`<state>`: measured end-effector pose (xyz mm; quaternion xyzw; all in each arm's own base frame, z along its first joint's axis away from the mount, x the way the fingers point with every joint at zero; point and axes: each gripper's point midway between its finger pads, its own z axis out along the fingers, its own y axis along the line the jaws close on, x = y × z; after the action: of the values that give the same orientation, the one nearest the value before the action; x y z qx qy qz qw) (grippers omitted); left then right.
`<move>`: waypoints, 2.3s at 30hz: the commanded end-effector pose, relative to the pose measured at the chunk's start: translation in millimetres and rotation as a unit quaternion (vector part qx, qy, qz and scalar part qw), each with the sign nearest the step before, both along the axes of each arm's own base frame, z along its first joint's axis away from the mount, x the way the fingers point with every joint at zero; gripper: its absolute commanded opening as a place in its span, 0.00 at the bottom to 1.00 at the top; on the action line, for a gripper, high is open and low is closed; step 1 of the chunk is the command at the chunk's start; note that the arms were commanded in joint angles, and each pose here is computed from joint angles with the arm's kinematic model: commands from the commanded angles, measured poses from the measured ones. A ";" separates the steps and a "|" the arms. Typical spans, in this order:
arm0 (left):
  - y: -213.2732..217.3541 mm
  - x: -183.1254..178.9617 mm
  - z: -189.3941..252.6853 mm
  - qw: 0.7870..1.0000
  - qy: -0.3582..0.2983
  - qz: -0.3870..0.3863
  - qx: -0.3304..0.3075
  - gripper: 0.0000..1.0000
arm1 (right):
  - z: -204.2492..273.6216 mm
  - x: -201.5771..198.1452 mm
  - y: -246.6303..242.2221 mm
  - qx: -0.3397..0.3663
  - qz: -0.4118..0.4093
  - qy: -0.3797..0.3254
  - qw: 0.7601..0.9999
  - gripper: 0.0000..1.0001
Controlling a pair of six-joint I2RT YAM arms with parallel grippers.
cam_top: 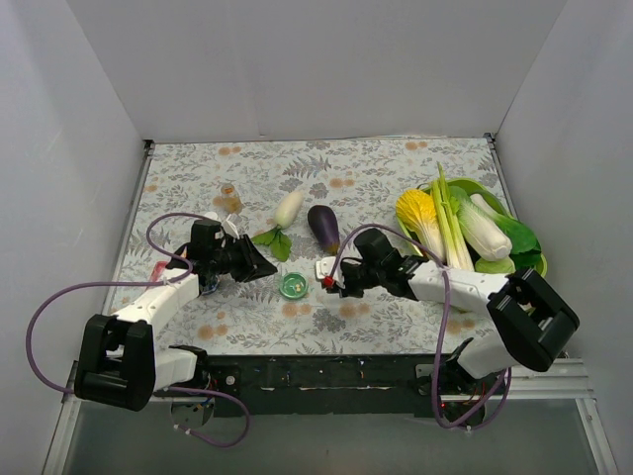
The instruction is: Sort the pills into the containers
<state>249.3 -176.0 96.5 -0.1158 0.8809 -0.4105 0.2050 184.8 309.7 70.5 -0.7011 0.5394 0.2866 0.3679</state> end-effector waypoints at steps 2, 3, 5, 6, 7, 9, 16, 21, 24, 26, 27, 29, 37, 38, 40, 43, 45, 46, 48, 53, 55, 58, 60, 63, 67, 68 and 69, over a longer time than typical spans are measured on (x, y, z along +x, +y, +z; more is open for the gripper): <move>-3.3 1.9 2.2 1.000 -0.007 -0.002 -0.006 0.18 | 13.3 23.7 23.2 0.020 -0.014 -0.022 0.999 0.09; -3.6 2.4 3.0 1.000 -0.008 -0.002 -0.007 0.18 | 10.8 26.2 24.5 0.017 -0.017 -0.021 0.999 0.07; -4.6 2.9 4.9 1.000 -0.010 -0.004 -0.008 0.18 | 3.9 29.4 28.9 0.011 -0.013 -0.019 1.000 0.06; -4.6 3.1 5.1 1.000 -0.011 -0.004 -0.008 0.18 | 2.8 30.0 31.0 0.010 -0.010 -0.021 1.000 0.05; -5.0 3.7 6.5 1.000 -0.011 -0.004 -0.010 0.18 | -3.5 30.3 32.1 0.003 -0.007 -0.019 1.000 0.05; -5.5 2.7 5.6 1.000 -0.009 -0.005 -0.011 0.18 | -3.8 31.5 38.3 -0.001 0.000 -0.023 1.000 0.05; -10.3 0.5 7.3 1.000 -0.009 -0.012 -0.027 0.18 | -19.0 29.3 48.5 -0.020 0.010 -0.002 1.000 0.06; -15.0 -3.2 2.9 0.999 -0.001 -0.020 -0.035 0.18 | -28.5 29.1 51.7 -0.037 0.003 0.020 0.999 0.06; -17.5 -4.8 0.0 0.999 0.003 -0.022 -0.037 0.18 | -34.7 30.8 52.8 -0.054 -0.003 0.038 0.998 0.05; -19.2 -5.1 -1.5 0.999 0.005 -0.023 -0.039 0.18 | -36.6 33.7 55.5 -0.056 -0.010 0.043 0.997 0.05; -20.1 -5.9 -1.5 0.999 0.005 -0.025 -0.040 0.18 | -37.5 34.1 55.4 -0.057 -0.013 0.045 0.997 0.05; -22.3 -6.8 -2.4 0.999 0.008 -0.027 -0.041 0.18 | -38.8 33.5 55.6 -0.058 -0.016 0.051 0.997 0.04; -30.3 -8.5 -20.6 0.999 0.030 -0.031 -0.033 0.18 | -35.9 32.3 58.7 -0.054 -0.021 0.062 0.996 0.05; -31.5 -6.5 -23.7 0.999 0.027 -0.031 -0.033 0.18 | -35.2 32.0 59.3 -0.052 -0.021 0.064 0.996 0.05; -34.3 -6.2 -33.0 0.998 0.037 -0.031 -0.028 0.18 | -36.0 28.4 56.5 -0.059 -0.022 0.075 0.995 0.06; -36.3 -4.2 -44.6 0.998 0.046 -0.027 -0.017 0.18 | -34.9 27.2 55.7 -0.059 -0.023 0.077 0.995 0.07; -36.6 -2.6 -49.7 0.998 0.050 -0.024 -0.011 0.19 | -33.6 25.2 54.3 -0.060 -0.023 0.082 0.995 0.07; -37.9 -1.3 -51.3 0.998 0.051 -0.025 -0.011 0.19 | -34.0 23.7 53.2 -0.061 -0.023 0.085 0.994 0.08; -37.9 0.9 -52.4 0.998 0.051 -0.022 -0.008 0.19 | -33.6 21.4 51.8 -0.063 -0.025 0.090 0.994 0.08; -34.8 4.4 -42.6 0.999 0.032 -0.015 0.003 0.20 | -29.5 18.2 40.6 -0.074 -0.033 0.095 0.992 0.09; -32.7 7.1 -35.8 1.000 0.023 -0.010 0.010 0.21 | -20.6 17.9 34.3 -0.071 -0.037 0.099 0.992 0.09; -28.9 8.8 -23.8 1.000 0.000 -0.007 0.019 0.22 | -3.9 14.3 31.0 -0.063 -0.032 0.105 0.992 0.09; -27.3 11.3 -12.5 0.999 -0.025 -0.005 0.020 0.23 | 10.2 13.7 36.1 -0.052 -0.023 0.106 0.993 0.10; -24.8 14.7 -0.8 0.998 -0.053 0.002 0.020 0.27 | 21.3 13.7 48.6 -0.036 -0.016 0.126 0.991 0.09; -29.4 13.2 3.4 0.998 -0.064 -0.009 0.003 0.27 | 28.2 26.3 69.7 -0.025 -0.035 0.158 0.986 0.09; -31.0 12.5 2.8 0.998 -0.063 -0.014 -0.001 0.26 | 28.3 29.1 73.3 -0.025 -0.038 0.162 0.986 0.09; -34.3 12.0 4.3 0.998 -0.065 -0.022 -0.010 0.25 | 23.7 30.7 76.3 -0.030 -0.041 0.172 0.984 0.09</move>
<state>255.9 -203.9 88.5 -0.0948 0.8763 -0.4101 0.2344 209.7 366.2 86.3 -0.6542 0.6170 0.3405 0.2744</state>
